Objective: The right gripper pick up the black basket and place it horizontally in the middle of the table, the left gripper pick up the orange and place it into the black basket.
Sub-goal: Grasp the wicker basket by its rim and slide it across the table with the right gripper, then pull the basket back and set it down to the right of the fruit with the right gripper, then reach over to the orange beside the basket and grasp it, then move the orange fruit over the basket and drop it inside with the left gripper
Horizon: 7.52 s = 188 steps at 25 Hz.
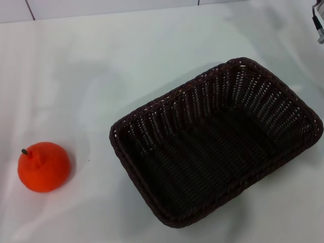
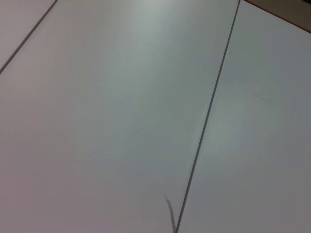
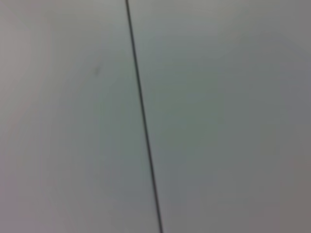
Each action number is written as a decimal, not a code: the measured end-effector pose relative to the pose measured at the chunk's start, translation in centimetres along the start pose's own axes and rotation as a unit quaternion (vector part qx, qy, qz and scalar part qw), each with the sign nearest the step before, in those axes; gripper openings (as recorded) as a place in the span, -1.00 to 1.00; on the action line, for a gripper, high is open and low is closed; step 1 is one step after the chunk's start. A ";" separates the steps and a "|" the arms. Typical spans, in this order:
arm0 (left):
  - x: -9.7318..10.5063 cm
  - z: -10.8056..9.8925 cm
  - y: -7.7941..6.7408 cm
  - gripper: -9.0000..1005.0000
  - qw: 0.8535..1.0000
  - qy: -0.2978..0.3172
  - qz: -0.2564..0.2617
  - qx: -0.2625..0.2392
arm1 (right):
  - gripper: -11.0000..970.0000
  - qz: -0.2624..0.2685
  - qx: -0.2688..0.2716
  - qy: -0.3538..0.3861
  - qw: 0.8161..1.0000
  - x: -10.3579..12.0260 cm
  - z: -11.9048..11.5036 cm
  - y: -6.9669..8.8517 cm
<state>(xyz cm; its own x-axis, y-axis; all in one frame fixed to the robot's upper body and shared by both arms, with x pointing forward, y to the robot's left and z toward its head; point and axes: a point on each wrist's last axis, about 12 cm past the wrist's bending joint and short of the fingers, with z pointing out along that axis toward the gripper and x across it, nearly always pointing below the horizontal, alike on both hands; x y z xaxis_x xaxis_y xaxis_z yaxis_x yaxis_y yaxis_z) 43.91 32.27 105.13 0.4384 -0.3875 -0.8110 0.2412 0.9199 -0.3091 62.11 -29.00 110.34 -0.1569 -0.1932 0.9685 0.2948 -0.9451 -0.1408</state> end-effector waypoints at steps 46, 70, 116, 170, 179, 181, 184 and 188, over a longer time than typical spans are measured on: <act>-0.5 0.7 0.6 0.77 1.000 -0.024 0.009 -0.014 | 0.27 -0.005 0.162 -0.655 0.738 12.2 0.7 -0.5; -0.2 0.9 0.5 0.77 1.000 -0.022 0.005 -0.019 | -0.39 0.014 0.186 -0.688 0.701 5.1 -0.9 -0.4; 0.0 1.0 0.5 0.77 1.000 -0.014 0.003 -0.021 | -0.54 0.409 0.077 -0.478 0.773 -1.5 -3.2 -0.4; 1.8 -6.8 2.0 -0.17 0.892 0.411 -0.032 0.186 | 0.43 0.336 0.029 -0.325 0.884 1.1 0.7 2.8; 0.8 -6.1 1.5 -0.61 0.905 0.367 -0.048 0.211 | 0.43 0.333 0.026 -0.322 0.886 1.0 0.5 2.9; 0.0 -5.7 1.3 -0.65 0.913 0.336 -0.057 0.223 | 0.43 0.335 0.025 -0.318 0.887 1.0 0.4 3.0; -1.1 -4.7 1.1 -0.68 0.927 0.281 -0.067 0.240 | 0.43 0.336 0.024 -0.310 0.889 1.0 0.2 3.2; -1.6 -1.6 0.2 -0.73 0.940 0.202 -0.093 0.258 | 0.43 0.334 0.031 -0.303 0.892 1.0 0.1 3.0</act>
<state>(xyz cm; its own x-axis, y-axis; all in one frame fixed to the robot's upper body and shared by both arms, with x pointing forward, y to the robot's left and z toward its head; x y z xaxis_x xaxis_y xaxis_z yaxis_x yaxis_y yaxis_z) 41.89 33.20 105.57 0.0073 -0.3894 -0.9211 0.7147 0.6463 -0.2675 62.91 -32.01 110.89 0.6063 -0.5112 0.6092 0.1868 -0.6530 -0.7339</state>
